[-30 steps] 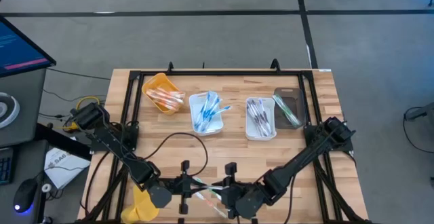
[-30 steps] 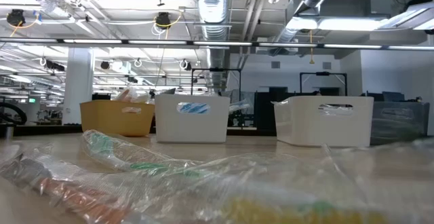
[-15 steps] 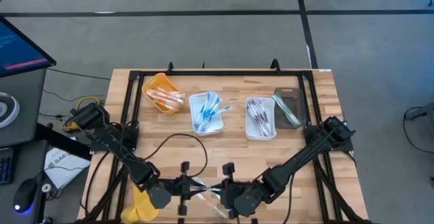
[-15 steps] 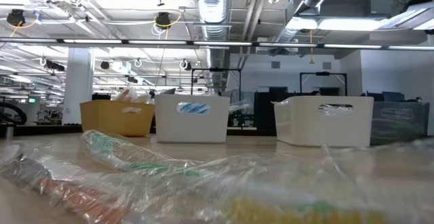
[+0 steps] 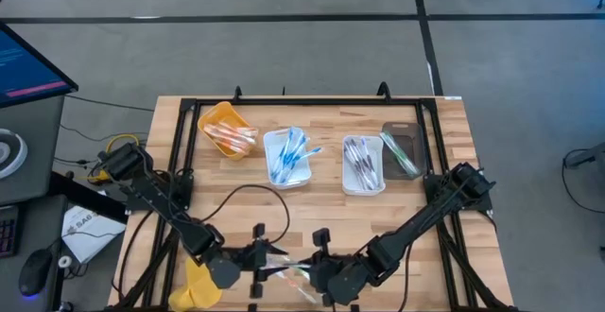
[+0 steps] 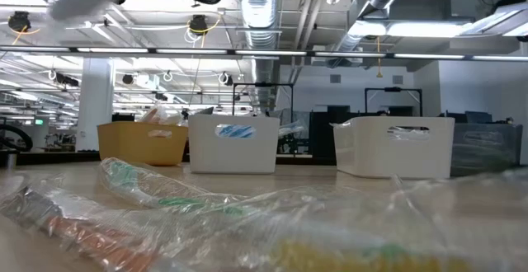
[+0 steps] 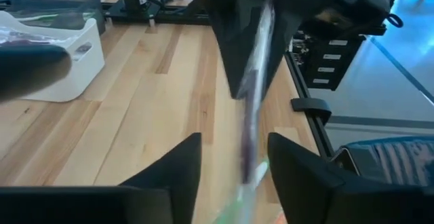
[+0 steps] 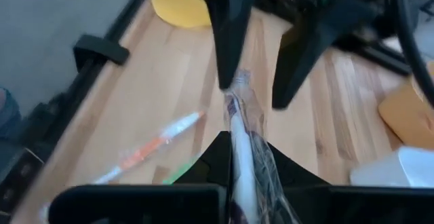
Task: Pick & Place Toothbrushes
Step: Put the purple toothbrush into the right white bin
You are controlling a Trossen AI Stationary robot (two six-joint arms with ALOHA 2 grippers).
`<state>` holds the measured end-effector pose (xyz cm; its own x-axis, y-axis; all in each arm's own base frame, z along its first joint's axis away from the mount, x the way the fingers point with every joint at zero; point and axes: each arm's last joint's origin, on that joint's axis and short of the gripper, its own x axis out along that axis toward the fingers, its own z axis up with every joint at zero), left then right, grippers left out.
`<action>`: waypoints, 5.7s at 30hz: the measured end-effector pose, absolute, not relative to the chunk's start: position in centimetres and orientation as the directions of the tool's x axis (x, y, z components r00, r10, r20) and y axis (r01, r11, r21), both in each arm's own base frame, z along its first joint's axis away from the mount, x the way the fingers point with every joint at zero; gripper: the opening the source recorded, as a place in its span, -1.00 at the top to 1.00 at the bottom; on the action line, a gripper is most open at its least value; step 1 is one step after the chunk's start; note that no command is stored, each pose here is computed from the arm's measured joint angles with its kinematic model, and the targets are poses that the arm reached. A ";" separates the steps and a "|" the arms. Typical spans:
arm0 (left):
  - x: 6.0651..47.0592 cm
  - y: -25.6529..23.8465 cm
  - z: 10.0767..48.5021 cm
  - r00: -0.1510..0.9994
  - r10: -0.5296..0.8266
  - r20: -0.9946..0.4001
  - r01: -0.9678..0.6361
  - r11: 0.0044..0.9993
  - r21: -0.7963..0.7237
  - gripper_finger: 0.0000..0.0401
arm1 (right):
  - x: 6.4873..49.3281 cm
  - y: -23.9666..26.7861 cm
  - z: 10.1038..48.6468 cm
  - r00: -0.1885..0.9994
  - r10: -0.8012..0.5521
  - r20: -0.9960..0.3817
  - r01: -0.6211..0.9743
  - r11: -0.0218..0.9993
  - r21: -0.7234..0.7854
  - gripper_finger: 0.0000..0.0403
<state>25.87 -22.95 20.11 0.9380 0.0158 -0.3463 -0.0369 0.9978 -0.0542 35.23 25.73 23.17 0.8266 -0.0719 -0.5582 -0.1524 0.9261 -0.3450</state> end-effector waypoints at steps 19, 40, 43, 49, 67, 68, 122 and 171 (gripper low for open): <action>25.8 -23.0 20.1 0.937 0.014 -0.348 0.000 0.999 0.041 0.00 | 28.0 24.5 23.6 0.620 -0.520 -0.588 0.194 0.828 -0.527 0.92; 25.9 -22.9 20.1 0.938 0.018 -0.347 -0.001 0.999 0.050 0.02 | 23.4 23.3 25.1 0.510 -0.681 -0.526 0.330 0.719 -0.611 0.92; 25.9 -22.9 20.1 0.938 0.018 -0.347 -0.001 0.999 0.050 0.01 | 23.5 23.0 25.3 0.505 -0.683 -0.528 0.302 0.713 -0.633 0.92; 25.9 -22.9 20.1 0.938 0.018 -0.347 -0.001 0.999 0.050 0.01 | 22.8 20.8 25.9 0.483 -0.697 -0.529 0.326 0.704 -0.631 0.92; 26.1 -22.8 20.2 0.939 0.020 -0.343 -0.005 0.999 0.045 0.00 | 17.0 14.8 23.3 0.596 -0.747 -0.294 0.698 0.663 -0.271 0.92; 26.1 -22.7 20.2 0.939 0.023 -0.342 -0.008 0.999 0.045 0.00 | 17.3 14.7 23.1 0.583 -0.758 -0.292 0.705 0.651 -0.281 0.92; 26.6 -22.1 20.2 0.939 0.043 -0.342 -0.022 0.998 0.063 0.01 | 17.7 10.8 13.2 0.553 -0.813 -0.183 0.766 0.582 -0.272 0.91; 26.7 -22.0 20.2 0.938 0.048 -0.342 -0.027 0.997 0.066 0.01 | 15.7 9.9 10.7 0.647 -0.761 -0.037 0.759 0.640 0.118 0.89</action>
